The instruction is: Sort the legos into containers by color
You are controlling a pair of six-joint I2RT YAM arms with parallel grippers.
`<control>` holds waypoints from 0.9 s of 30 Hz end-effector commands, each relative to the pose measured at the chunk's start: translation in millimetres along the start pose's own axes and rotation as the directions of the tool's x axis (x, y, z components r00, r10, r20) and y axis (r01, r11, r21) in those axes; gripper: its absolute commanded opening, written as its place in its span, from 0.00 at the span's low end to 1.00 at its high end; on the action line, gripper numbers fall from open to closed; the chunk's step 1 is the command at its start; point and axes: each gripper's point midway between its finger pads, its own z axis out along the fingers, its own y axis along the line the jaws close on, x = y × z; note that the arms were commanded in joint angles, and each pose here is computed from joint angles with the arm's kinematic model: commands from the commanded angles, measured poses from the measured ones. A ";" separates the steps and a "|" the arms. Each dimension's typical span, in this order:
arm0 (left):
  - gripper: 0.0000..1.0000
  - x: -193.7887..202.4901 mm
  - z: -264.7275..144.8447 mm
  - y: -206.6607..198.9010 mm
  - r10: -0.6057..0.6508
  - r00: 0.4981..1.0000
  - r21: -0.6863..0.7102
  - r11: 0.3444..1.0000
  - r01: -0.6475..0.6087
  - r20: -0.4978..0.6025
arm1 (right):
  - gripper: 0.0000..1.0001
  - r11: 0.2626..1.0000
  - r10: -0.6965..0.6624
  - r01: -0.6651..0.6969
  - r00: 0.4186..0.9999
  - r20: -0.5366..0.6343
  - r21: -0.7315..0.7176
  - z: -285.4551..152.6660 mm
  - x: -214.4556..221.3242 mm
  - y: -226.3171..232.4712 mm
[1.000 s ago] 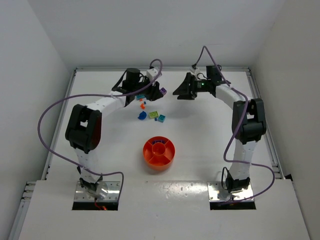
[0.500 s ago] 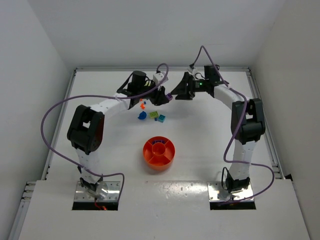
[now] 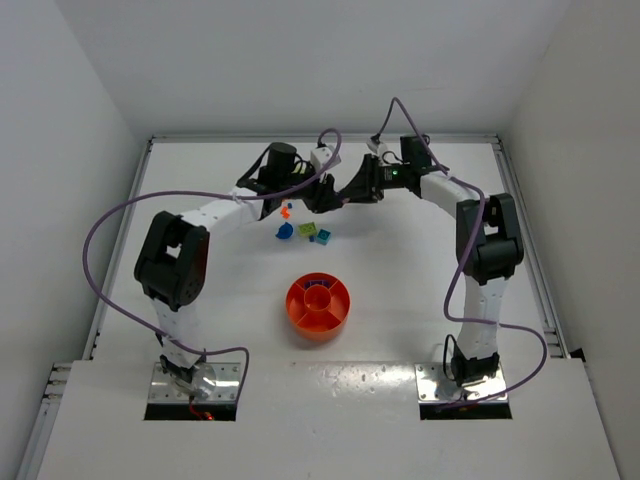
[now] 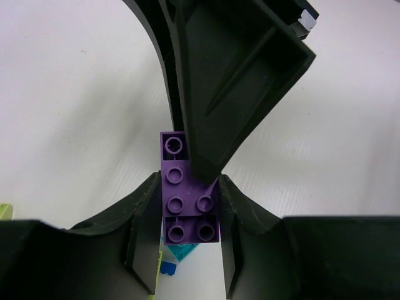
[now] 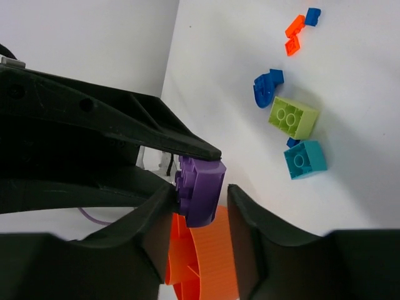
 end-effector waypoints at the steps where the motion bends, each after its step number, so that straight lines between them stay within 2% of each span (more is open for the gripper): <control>1: 0.22 -41.5 -10.3 -16.9 0.078 0.993 0.027 0.996 -0.081 0.094 | 0.37 0.995 -0.080 0.081 0.997 0.007 -0.053 1.4 -8.4 15.2; 4: 0.28 -41.7 -8.1 -21.2 0.080 0.992 0.035 0.996 -0.084 0.093 | 0.26 0.994 -0.090 0.090 0.996 0.007 -0.063 1.6 -7.3 15.2; 5: 0.41 -41.7 -8.1 -20.8 0.089 0.992 0.034 0.995 -0.093 0.094 | 0.23 0.994 -0.090 0.091 0.996 0.007 -0.063 1.6 -7.3 15.2; 6: 0.46 -38.8 -8.3 -21.4 0.081 0.993 0.037 0.996 -0.084 0.083 | 0.16 0.994 -0.090 0.091 0.996 0.007 -0.063 1.6 -7.3 15.2; 10: 0.62 -32.5 -12.6 -21.4 0.077 0.995 0.019 0.997 -0.079 0.063 | 0.05 0.986 -0.158 0.160 0.987 0.030 -0.046 -5.7 -12.8 16.5; 12: 0.84 -28.9 -24.3 -13.8 0.027 0.998 -0.012 1.000 -0.027 0.057 | 0.04 0.978 -0.211 0.211 0.977 0.025 0.000 -15.6 -15.8 19.3; 13: 0.98 -28.5 -39.4 1.1 -0.017 0.998 -0.044 0.999 0.020 0.068 | 0.02 0.945 -0.325 0.325 0.946 -0.025 0.028 -22.5 -10.6 18.9; 16: 1.00 -23.6 -65.5 10.5 -0.116 0.990 0.013 0.993 0.115 0.078 | 0.01 0.811 -0.551 0.569 0.821 -0.148 0.136 -40.6 -4.8 12.8; 17: 1.00 -22.5 -84.1 26.3 -0.177 0.979 -0.007 0.984 0.179 0.097 | 0.01 0.737 -0.638 0.666 0.743 -0.204 0.120 -48.6 3.6 20.3; 20: 1.00 -17.0 -109.2 57.6 -0.293 0.945 -0.094 0.947 0.308 0.143 | 0.01 0.701 -0.669 0.706 0.701 -0.247 0.102 -58.2 18.3 24.0; 21: 1.00 -5.4 -122.5 78.7 -0.388 0.906 -0.147 0.899 0.412 0.167 | 0.01 0.683 -0.688 0.724 0.683 -0.245 0.098 -63.9 22.0 34.2; 23: 1.00 14.7 -132.3 100.2 -0.484 0.857 -0.196 0.836 0.512 0.177 | 0.00 0.665 -0.704 0.743 0.658 -0.265 0.076 -61.9 41.3 38.4; 24: 1.00 14.2 -143.1 119.0 -0.521 0.829 -0.236 0.796 0.557 0.203 | 0.00 0.627 -0.739 0.776 0.621 -0.260 0.071 -56.4 43.6 44.9; 25: 1.00 39.4 -141.0 129.9 -0.596 0.784 -0.277 0.734 0.620 0.173 | 0.00 0.614 -0.752 0.788 0.604 -0.264 0.055 -53.7 55.1 45.1; 27: 1.00 50.9 -144.1 142.3 -0.640 0.748 -0.305 0.687 0.659 0.176 | 0.00 0.532 -0.813 0.846 0.520 -0.263 0.031 -47.7 65.3 64.4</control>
